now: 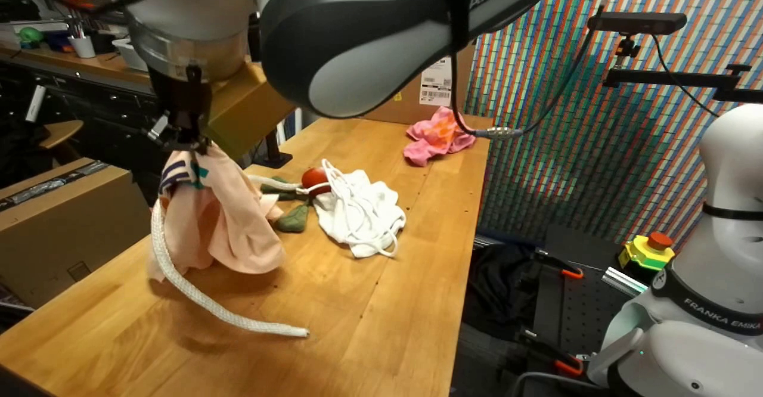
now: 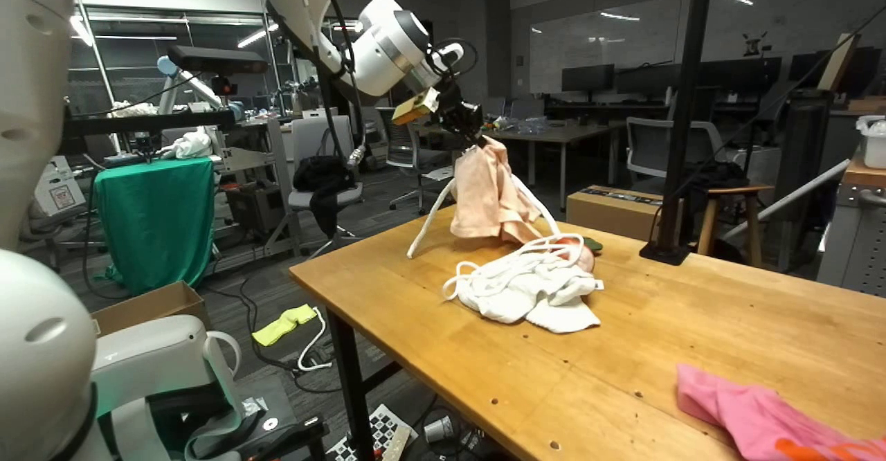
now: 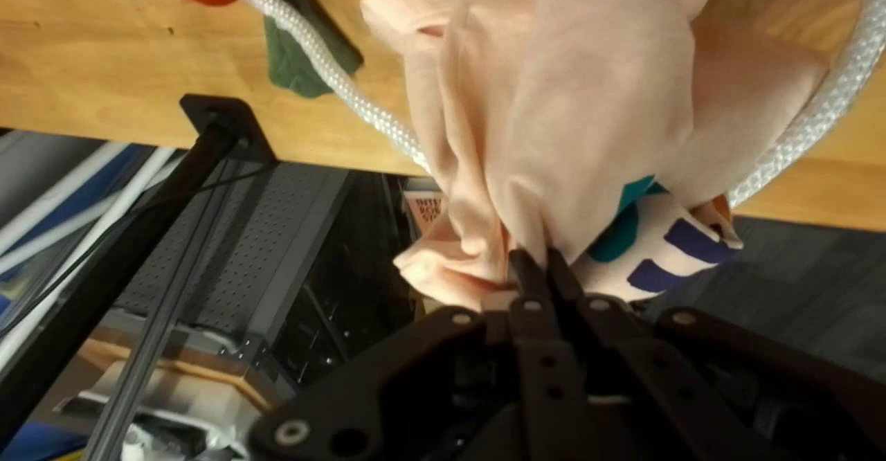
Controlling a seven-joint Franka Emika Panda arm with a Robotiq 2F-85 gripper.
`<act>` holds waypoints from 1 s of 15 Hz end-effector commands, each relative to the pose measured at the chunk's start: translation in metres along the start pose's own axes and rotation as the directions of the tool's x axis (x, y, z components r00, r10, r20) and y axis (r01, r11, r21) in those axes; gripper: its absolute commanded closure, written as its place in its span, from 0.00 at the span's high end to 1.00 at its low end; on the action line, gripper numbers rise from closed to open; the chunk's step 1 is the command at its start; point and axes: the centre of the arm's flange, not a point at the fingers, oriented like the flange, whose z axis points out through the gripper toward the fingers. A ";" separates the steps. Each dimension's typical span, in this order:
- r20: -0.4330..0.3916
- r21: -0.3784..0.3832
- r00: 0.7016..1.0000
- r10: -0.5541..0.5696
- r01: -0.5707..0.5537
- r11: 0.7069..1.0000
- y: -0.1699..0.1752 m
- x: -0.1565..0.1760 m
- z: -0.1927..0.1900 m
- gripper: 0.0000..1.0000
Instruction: Move the pink shirt to the right, move the thick white rope to the left, move the peach shirt to the right, move the white towel to the left, move the radish backwards
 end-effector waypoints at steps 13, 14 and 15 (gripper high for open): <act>-0.326 0.054 0.915 0.236 -0.231 0.971 0.032 0.014 -0.143 0.01; -0.318 0.044 0.917 0.240 -0.238 0.970 0.041 0.016 -0.141 0.01; -0.307 0.034 0.920 0.246 -0.247 0.968 0.054 0.017 -0.136 0.01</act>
